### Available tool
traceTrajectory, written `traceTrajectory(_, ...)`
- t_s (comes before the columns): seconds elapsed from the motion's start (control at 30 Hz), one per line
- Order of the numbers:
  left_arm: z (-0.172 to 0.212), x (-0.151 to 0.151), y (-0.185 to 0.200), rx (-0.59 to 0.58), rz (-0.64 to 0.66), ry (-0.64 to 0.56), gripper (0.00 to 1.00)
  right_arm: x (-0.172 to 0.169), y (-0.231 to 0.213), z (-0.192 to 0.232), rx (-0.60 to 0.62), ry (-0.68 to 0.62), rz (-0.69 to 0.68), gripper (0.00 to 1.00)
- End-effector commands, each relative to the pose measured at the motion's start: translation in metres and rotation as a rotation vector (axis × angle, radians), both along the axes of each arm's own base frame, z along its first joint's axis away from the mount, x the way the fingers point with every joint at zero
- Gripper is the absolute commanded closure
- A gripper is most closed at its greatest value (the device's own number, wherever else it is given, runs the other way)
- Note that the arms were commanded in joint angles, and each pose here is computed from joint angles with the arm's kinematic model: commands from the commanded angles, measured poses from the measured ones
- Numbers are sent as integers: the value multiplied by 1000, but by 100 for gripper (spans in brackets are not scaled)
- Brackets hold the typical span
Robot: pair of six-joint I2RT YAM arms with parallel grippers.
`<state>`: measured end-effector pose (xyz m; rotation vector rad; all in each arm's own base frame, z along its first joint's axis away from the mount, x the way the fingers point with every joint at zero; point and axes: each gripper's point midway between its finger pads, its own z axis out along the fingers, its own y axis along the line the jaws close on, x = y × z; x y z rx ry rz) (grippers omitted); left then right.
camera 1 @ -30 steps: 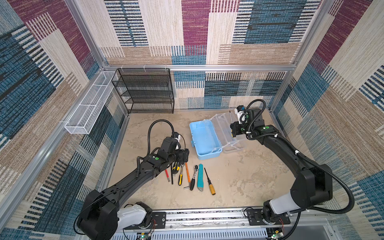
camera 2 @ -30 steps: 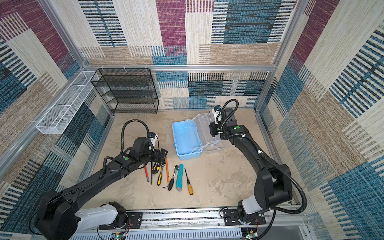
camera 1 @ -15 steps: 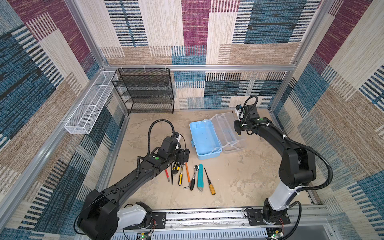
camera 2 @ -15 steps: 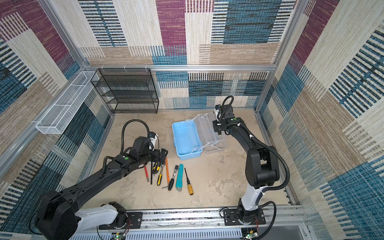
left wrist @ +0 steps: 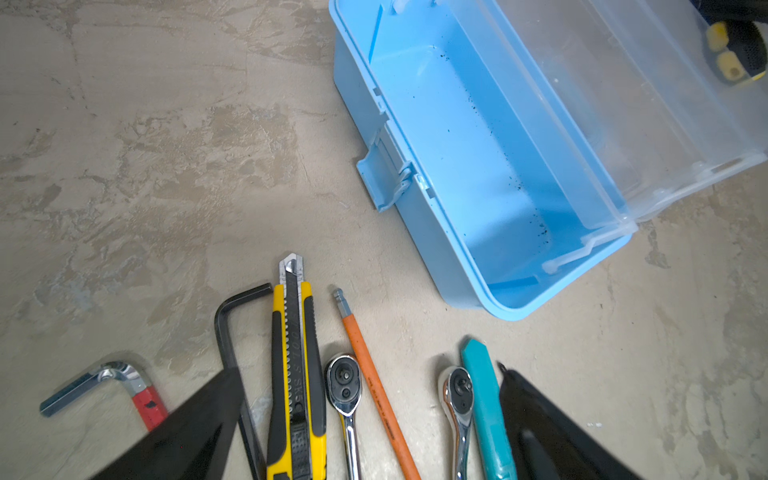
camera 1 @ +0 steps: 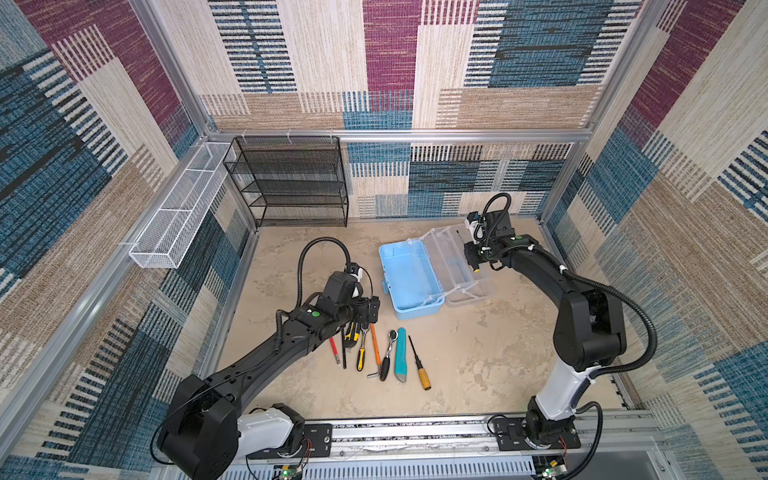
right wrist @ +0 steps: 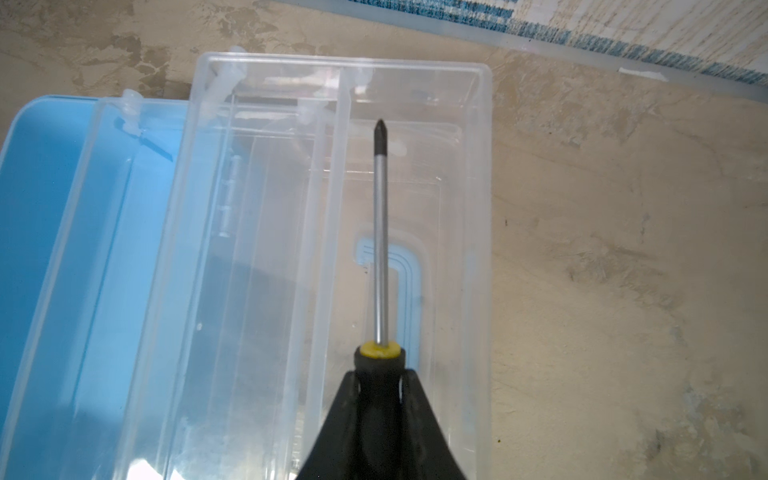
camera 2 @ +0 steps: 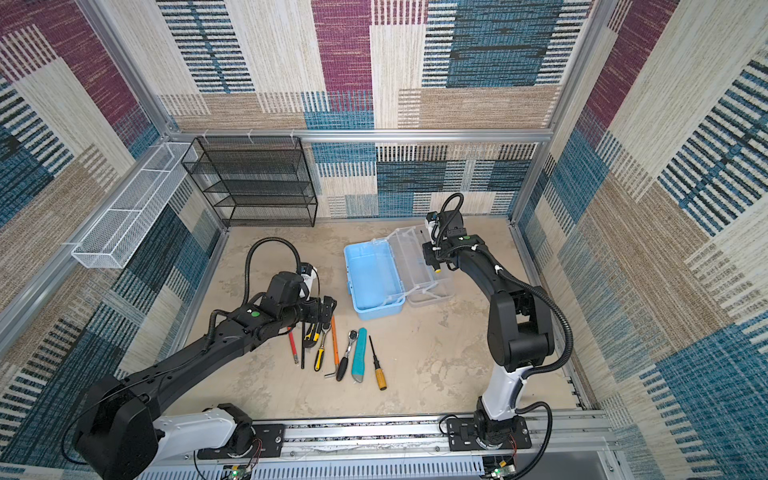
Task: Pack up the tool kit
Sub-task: 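Lower the screwdriver into the blue box and open the right gripper, then move the right gripper back over the yellow-handled screwdriver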
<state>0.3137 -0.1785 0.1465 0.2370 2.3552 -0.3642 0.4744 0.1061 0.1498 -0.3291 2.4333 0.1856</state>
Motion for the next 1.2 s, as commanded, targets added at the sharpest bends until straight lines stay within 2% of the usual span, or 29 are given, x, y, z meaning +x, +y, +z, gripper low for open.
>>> traceTrajectory(0.0,0,0,3,22,-1,-4,1,-1,10,0,54,15,17,77)
traceTrajectory(0.23,0,-1,4,25,4,-3,1,-1,9,5,63,18,-5,63)
traceTrajectory(0.57,-2,-1,6,27,19,1,1,-1,0,59,84,-90,-80,38)
traceTrajectory(0.73,-4,-1,10,35,35,1,1,-18,0,72,100,-98,-134,35)
traceTrajectory(0.8,-3,0,13,42,51,-6,1,-32,7,76,97,-110,-155,35)
traceTrajectory(0.93,-4,2,24,74,104,-23,1,-79,48,69,128,-102,-134,33)
traceTrajectory(1.17,-6,3,26,84,117,-20,1,-190,118,15,215,62,-92,34)
